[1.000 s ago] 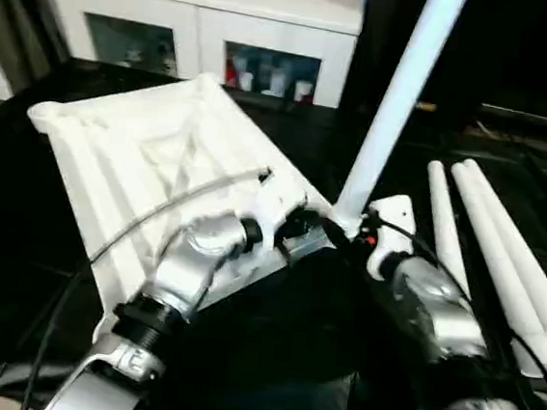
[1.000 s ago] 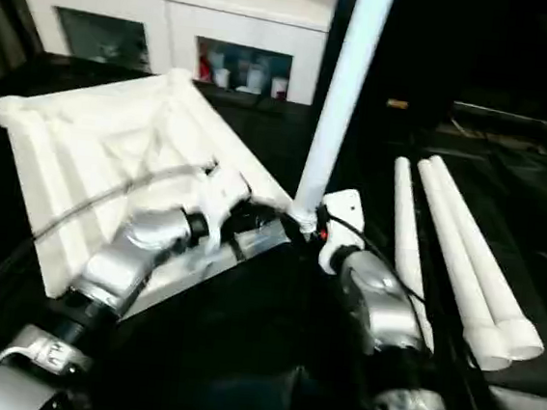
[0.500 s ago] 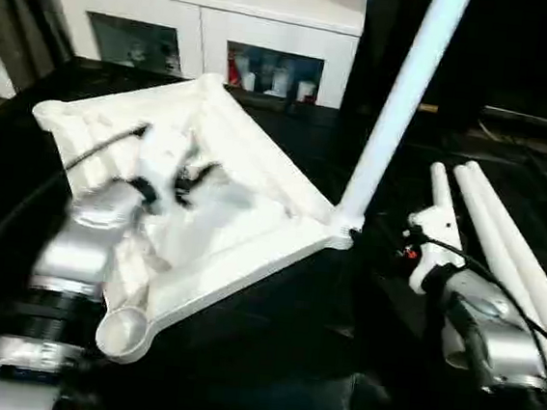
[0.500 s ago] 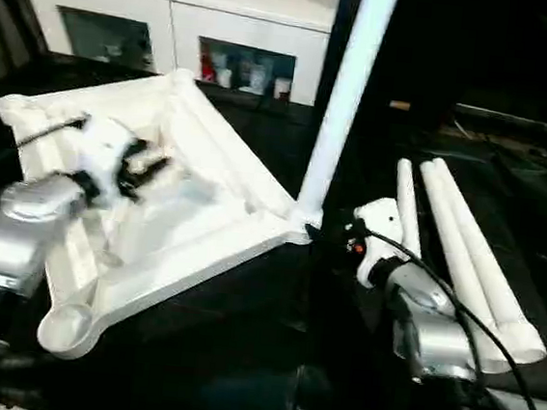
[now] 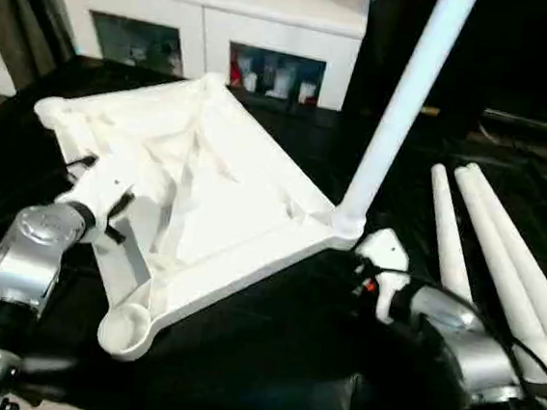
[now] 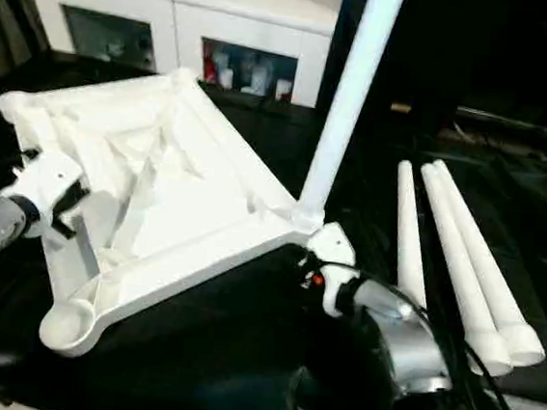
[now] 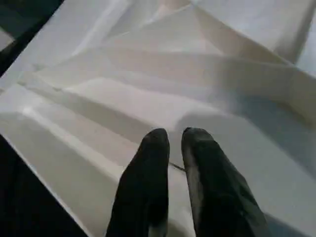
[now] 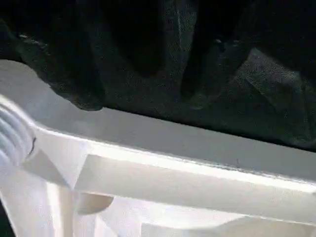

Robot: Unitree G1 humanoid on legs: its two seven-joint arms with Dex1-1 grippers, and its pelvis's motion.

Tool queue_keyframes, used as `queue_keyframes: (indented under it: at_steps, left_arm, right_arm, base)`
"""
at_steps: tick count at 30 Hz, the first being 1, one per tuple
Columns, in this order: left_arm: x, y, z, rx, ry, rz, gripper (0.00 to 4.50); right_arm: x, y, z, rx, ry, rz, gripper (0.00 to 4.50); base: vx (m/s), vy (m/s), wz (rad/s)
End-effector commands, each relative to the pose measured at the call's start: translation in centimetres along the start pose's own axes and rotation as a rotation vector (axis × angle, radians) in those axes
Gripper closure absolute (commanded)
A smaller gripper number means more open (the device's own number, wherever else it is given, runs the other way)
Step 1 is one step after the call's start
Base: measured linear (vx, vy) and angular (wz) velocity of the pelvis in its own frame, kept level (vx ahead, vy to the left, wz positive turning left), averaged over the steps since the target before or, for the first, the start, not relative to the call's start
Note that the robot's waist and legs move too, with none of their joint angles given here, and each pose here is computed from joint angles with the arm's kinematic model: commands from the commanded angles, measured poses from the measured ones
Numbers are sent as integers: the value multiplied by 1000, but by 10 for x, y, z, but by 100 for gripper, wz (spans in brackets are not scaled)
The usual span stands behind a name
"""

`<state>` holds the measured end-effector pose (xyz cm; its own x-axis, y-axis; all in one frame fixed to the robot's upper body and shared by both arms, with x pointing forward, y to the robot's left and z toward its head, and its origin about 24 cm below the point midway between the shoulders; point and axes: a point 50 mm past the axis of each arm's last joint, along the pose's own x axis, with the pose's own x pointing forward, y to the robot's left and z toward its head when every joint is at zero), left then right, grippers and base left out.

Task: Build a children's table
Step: Rotate leg to tighten, then rotate table base

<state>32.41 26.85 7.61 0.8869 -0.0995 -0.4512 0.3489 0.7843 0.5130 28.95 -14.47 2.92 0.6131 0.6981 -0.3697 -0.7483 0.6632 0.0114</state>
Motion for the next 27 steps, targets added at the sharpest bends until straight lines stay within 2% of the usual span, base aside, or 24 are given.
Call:
queue_keyframes:
  at_steps: [1, 2, 3, 12, 13, 14, 16, 17, 22, 24, 27]
  left_arm:
    - [5, -9, 5, 68, -1, -78, 413]
    - [8, -14, 7, 108, -3, -134, 440]
    - [9, -15, 7, 115, -3, -147, 448]
    - [8, -37, 8, 210, 21, -440, 450]
    - [7, -38, 8, 214, 23, -462, 450]
    - [7, -38, 8, 214, 23, -462, 450]
    - [0, -48, 12, 228, -7, -577, 450]
    - [-7, -58, 17, 240, -44, -683, 450]
    - [-17, -76, 31, 204, -117, -840, 450]
    - [-21, -86, 41, 205, -155, -906, 450]
    - [-19, -97, 51, 216, -204, -922, 450]
  right_arm:
    - [11, -3, 3, 26, 15, -78, 199]
    - [21, -1, 4, 35, 20, -100, 226]
    - [23, 0, 4, 35, 24, -100, 231]
    - [43, 4, 11, 27, 26, -122, 302]
    - [44, 4, 11, 26, 27, -125, 322]
    - [44, 4, 11, 26, 27, -125, 322]
    - [46, 3, 12, 25, 27, -136, 340]
    - [47, 1, 13, 20, 26, -145, 355]
    - [49, -1, 15, 14, 24, -151, 379]
    - [49, -3, 14, 6, 26, -151, 403]
    - [47, -6, 13, -3, 32, -165, 411]
  base:
    - [0, 0, 0]
    - [0, 0, 0]
    - [0, 0, 0]
    - [0, 0, 0]
    - [0, 0, 0]
    - [0, 0, 0]
    - [0, 0, 0]
    - [0, 0, 0]
    - [0, 0, 0]
    - [0, 0, 0]
    - [0, 0, 0]
